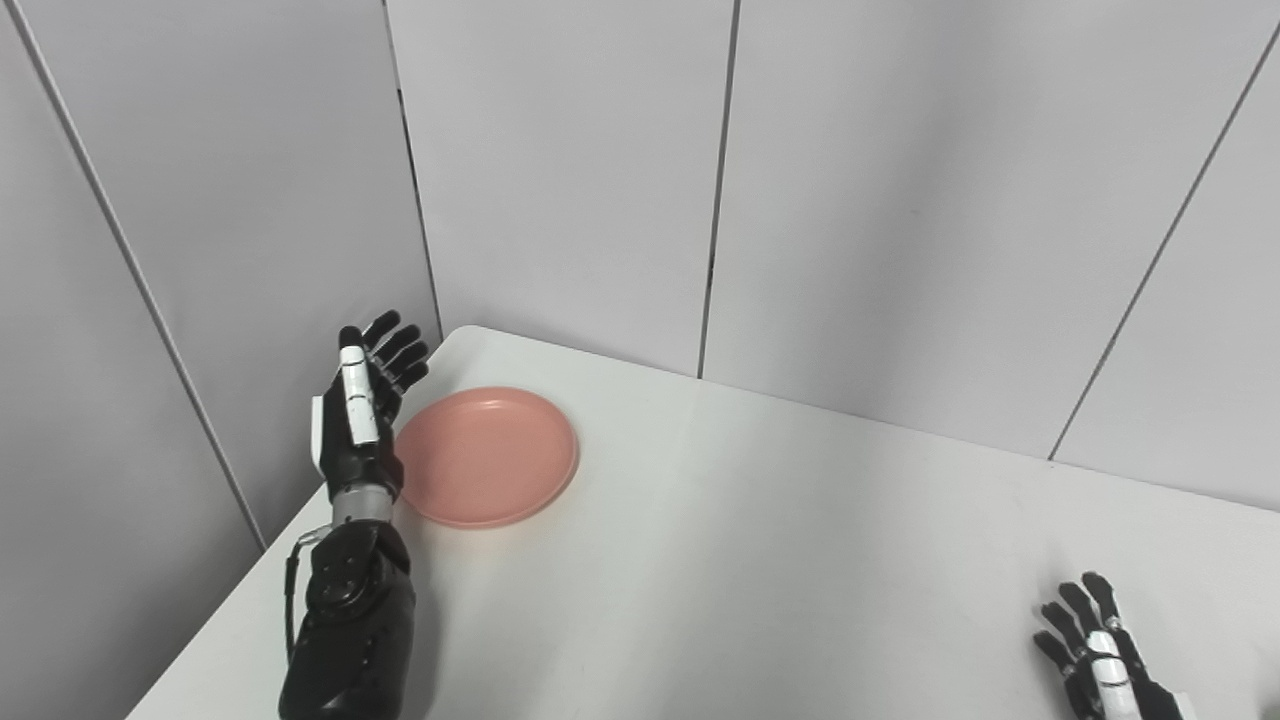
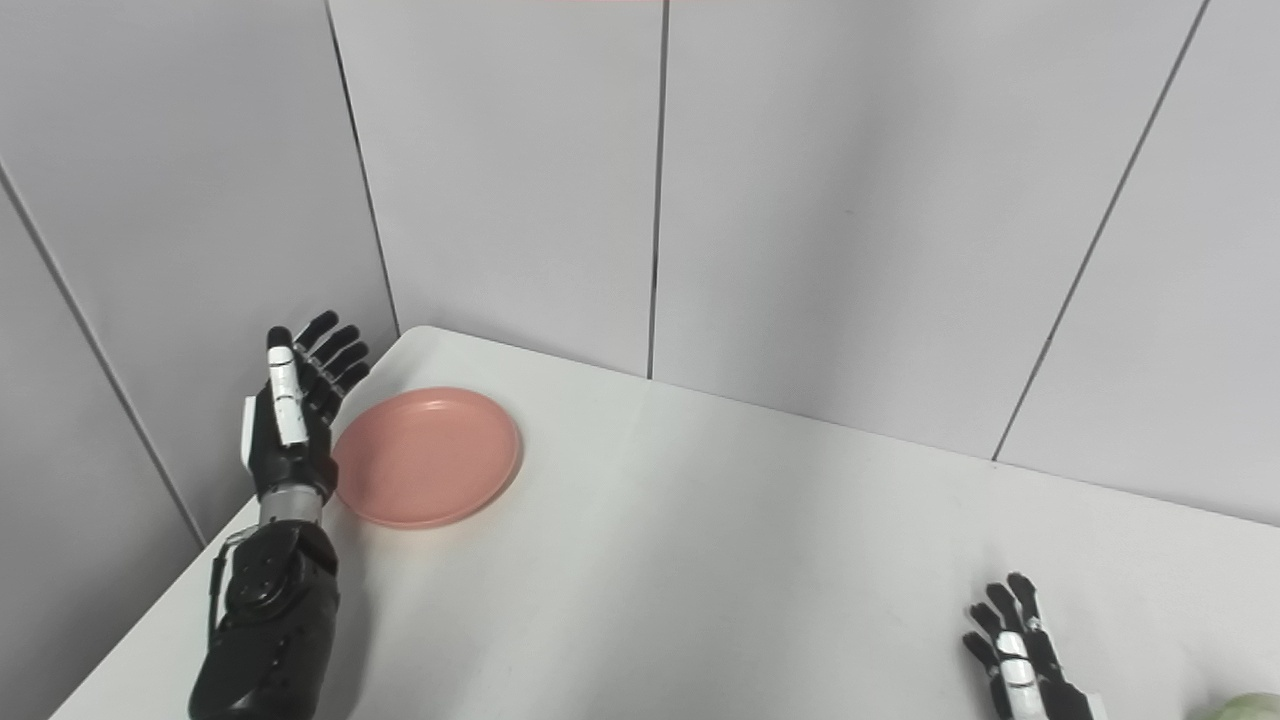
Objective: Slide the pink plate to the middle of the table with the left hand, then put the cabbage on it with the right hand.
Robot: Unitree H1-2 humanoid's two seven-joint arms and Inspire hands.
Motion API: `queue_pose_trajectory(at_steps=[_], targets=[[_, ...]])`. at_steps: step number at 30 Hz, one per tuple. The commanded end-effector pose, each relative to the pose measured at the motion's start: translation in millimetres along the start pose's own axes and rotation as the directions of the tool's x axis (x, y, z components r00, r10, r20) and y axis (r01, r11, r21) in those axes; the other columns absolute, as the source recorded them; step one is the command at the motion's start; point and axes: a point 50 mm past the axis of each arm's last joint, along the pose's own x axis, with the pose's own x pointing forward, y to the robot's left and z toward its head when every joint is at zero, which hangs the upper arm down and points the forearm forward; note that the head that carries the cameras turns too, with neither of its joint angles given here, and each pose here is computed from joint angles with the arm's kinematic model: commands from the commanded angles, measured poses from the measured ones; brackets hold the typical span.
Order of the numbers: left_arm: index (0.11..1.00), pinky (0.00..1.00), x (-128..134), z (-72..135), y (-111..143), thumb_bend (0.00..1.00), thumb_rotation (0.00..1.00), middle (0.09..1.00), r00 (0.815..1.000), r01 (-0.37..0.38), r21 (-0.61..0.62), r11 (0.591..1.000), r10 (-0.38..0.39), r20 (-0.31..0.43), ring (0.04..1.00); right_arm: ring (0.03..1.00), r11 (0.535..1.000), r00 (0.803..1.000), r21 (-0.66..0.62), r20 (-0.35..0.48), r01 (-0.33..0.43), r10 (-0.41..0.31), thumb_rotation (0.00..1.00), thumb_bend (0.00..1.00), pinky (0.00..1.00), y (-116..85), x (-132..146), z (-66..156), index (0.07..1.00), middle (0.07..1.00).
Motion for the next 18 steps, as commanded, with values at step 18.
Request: queue_pose_trajectory(at_steps=[18], targets=[[0.748, 0.78, 22.2, 1.7, 2.0, 0.71, 0.97, 0.761, 0.999, -0.019, 0.041, 0.999, 0.018, 0.027, 0.772, 0.941, 1.000, 0.999, -0.013, 0.024, 0.022, -0.022, 0.86, 0.71, 0.94, -8.8, 0.6, 2.7, 0.978, 0.955]])
